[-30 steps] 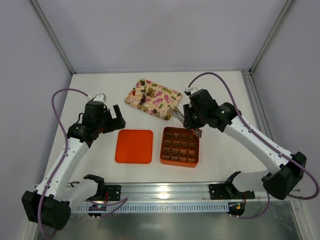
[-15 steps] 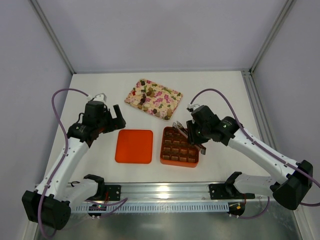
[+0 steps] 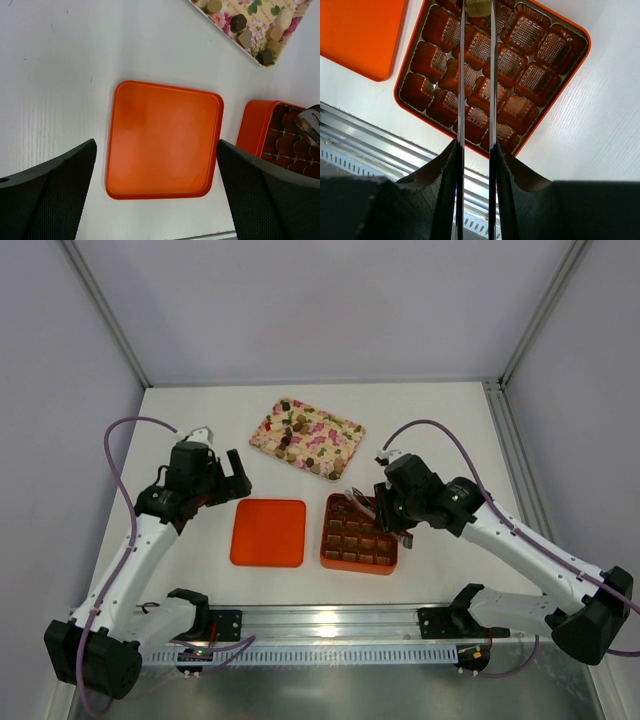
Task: Pack the chocolate
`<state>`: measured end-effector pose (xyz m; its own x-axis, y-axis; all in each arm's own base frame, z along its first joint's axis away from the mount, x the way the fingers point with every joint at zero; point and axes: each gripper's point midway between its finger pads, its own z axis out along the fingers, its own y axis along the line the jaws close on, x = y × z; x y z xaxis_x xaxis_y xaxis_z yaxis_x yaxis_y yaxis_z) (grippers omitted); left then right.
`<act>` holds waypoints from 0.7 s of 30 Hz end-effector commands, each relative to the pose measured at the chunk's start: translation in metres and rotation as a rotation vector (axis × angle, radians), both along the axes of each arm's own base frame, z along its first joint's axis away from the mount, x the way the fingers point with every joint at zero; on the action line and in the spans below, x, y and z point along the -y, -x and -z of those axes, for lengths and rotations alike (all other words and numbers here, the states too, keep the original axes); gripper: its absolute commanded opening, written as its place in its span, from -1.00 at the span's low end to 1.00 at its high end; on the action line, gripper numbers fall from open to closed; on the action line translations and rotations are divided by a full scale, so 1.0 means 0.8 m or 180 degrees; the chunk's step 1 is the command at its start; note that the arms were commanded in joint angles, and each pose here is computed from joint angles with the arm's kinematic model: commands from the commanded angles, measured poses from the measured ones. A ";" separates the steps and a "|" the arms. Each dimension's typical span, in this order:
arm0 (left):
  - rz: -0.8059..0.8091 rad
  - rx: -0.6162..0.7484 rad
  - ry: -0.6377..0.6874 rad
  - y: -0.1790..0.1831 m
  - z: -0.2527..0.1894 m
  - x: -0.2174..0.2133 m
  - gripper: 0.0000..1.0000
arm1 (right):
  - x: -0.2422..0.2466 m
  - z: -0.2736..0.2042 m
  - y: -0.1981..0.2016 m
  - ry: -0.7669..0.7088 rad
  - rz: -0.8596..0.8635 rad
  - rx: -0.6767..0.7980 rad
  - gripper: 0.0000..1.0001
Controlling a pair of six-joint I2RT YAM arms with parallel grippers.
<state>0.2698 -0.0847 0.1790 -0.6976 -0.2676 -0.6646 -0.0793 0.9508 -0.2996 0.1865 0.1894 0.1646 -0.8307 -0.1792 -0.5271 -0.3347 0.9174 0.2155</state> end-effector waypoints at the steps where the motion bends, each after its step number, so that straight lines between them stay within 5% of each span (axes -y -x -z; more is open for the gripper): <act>1: -0.0005 0.0069 0.0064 -0.005 -0.008 0.003 0.99 | 0.002 -0.008 0.001 -0.0074 0.0074 0.0090 -0.38; 21: 0.0003 0.0054 0.0063 -0.005 -0.006 0.004 0.99 | 0.007 -0.007 0.002 -0.0014 0.0106 0.0089 -0.12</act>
